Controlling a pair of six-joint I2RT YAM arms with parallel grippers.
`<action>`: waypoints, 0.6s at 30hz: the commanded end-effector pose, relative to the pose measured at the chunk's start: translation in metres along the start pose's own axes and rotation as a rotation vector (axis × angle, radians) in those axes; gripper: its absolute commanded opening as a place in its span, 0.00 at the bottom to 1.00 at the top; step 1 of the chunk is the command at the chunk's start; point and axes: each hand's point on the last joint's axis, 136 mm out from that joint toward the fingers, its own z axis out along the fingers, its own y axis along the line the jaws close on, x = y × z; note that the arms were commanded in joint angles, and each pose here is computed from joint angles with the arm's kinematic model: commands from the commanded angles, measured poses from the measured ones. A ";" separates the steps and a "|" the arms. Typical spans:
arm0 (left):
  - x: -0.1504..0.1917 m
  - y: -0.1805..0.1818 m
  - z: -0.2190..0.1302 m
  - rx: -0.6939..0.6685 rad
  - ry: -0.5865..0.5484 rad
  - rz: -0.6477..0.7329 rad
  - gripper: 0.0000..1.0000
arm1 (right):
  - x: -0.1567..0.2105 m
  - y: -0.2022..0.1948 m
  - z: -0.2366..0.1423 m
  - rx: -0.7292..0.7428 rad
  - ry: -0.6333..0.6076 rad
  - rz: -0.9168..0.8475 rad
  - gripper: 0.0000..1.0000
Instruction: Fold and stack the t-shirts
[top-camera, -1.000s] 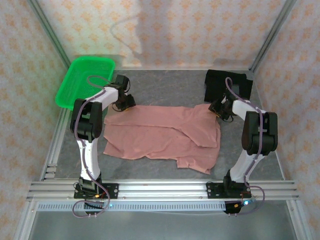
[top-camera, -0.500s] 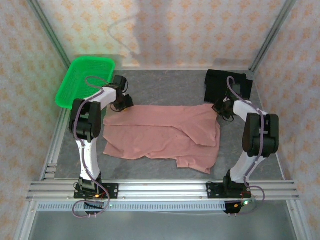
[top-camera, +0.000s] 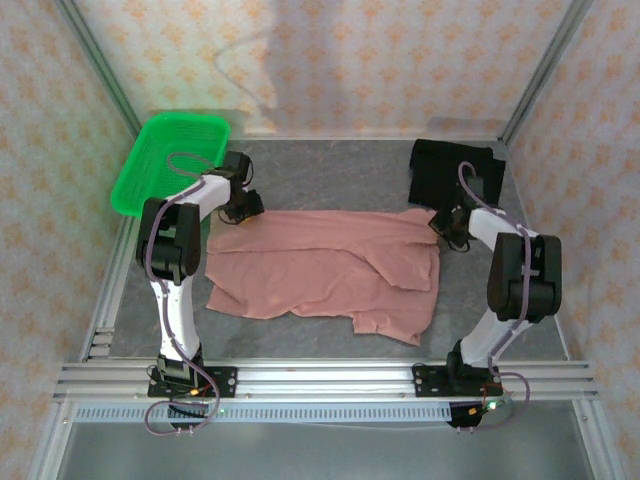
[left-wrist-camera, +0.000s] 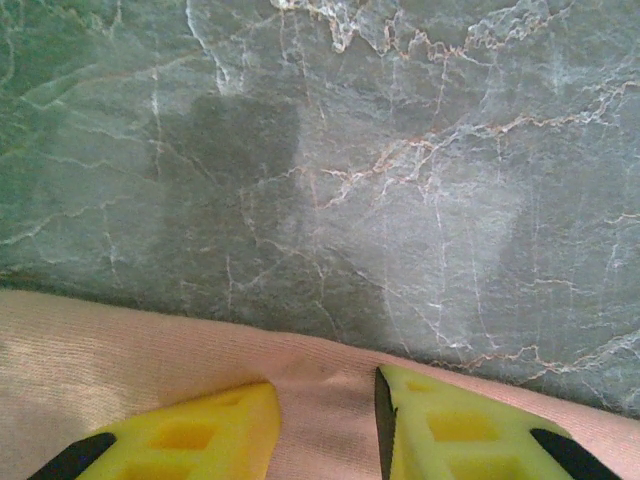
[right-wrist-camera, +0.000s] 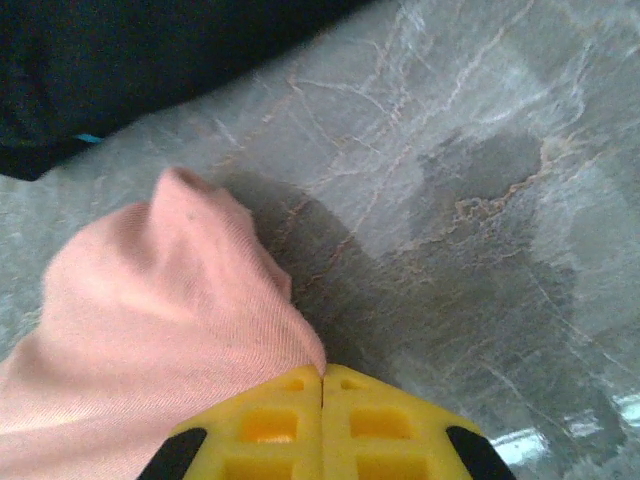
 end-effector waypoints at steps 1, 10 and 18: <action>0.013 0.030 0.010 -0.096 0.064 -0.005 0.36 | -0.019 -0.001 0.006 0.011 -0.041 0.050 0.04; -0.016 -0.031 -0.051 0.089 -0.044 0.012 0.51 | -0.038 0.027 -0.042 -0.060 -0.093 0.009 0.51; 0.001 -0.097 -0.139 0.274 -0.162 0.053 0.65 | 0.054 0.031 -0.107 -0.117 0.069 -0.161 0.63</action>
